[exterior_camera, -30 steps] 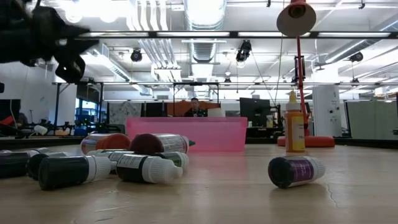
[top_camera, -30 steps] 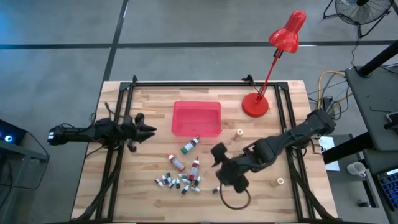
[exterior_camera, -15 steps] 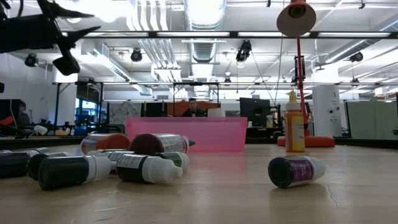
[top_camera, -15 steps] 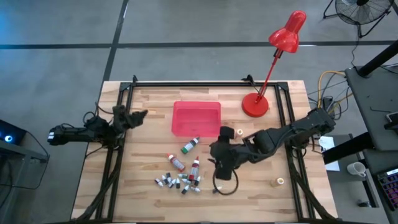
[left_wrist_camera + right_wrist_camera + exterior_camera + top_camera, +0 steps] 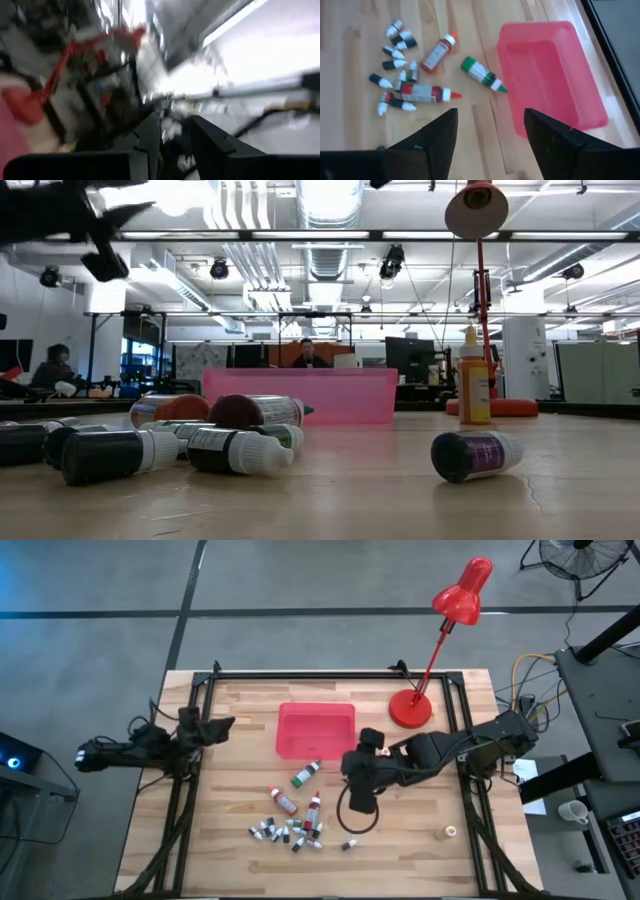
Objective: Pick & Place food coloring
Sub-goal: Adjust the big orange food coloring bottle
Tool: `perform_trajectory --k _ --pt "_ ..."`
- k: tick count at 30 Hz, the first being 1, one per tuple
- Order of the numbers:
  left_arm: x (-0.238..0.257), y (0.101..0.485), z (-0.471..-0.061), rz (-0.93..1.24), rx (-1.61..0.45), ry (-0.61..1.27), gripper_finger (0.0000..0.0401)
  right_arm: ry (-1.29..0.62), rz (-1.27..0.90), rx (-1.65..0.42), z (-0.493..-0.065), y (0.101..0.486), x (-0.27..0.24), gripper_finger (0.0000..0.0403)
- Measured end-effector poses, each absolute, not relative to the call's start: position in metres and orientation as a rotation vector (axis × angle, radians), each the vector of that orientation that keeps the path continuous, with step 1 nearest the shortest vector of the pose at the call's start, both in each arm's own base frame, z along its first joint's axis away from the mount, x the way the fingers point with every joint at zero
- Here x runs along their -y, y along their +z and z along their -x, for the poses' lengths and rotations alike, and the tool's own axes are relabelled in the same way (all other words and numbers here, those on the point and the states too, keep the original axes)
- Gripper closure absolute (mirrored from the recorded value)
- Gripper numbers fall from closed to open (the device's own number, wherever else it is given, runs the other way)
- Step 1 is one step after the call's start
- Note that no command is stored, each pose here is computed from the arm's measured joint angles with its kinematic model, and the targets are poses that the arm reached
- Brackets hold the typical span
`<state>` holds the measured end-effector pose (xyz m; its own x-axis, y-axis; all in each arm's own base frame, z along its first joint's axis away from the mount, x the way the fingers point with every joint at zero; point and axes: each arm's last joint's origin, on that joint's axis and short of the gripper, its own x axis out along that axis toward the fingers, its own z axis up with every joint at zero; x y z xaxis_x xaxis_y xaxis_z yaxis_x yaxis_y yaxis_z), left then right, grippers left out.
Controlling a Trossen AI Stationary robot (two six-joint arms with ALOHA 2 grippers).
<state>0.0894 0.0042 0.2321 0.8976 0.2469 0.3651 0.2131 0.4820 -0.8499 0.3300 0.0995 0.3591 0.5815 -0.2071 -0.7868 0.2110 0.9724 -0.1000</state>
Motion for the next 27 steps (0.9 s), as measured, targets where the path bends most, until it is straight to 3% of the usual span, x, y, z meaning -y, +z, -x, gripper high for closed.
perform_trajectory --k 7,15,19,27 --pt "0.01 0.28 -0.111 0.688 -0.143 0.1 0.0345 -0.245 0.058 -0.978 -0.327 0.357 -0.09 0.0184" --pt "0.046 0.292 -0.161 0.234 -0.767 -0.075 0.0345 -0.227 0.06 -1.028 -0.322 0.36 -0.075 0.0184" --pt "0.07 0.277 -0.176 0.01 -0.968 -0.157 0.0345 -0.235 0.064 -1.036 -0.318 0.363 -0.069 0.0184" --pt "0.097 0.253 -0.197 -0.228 -1.043 -0.255 0.0338 -0.238 0.092 -1.07 -0.315 0.362 -0.062 0.0184"
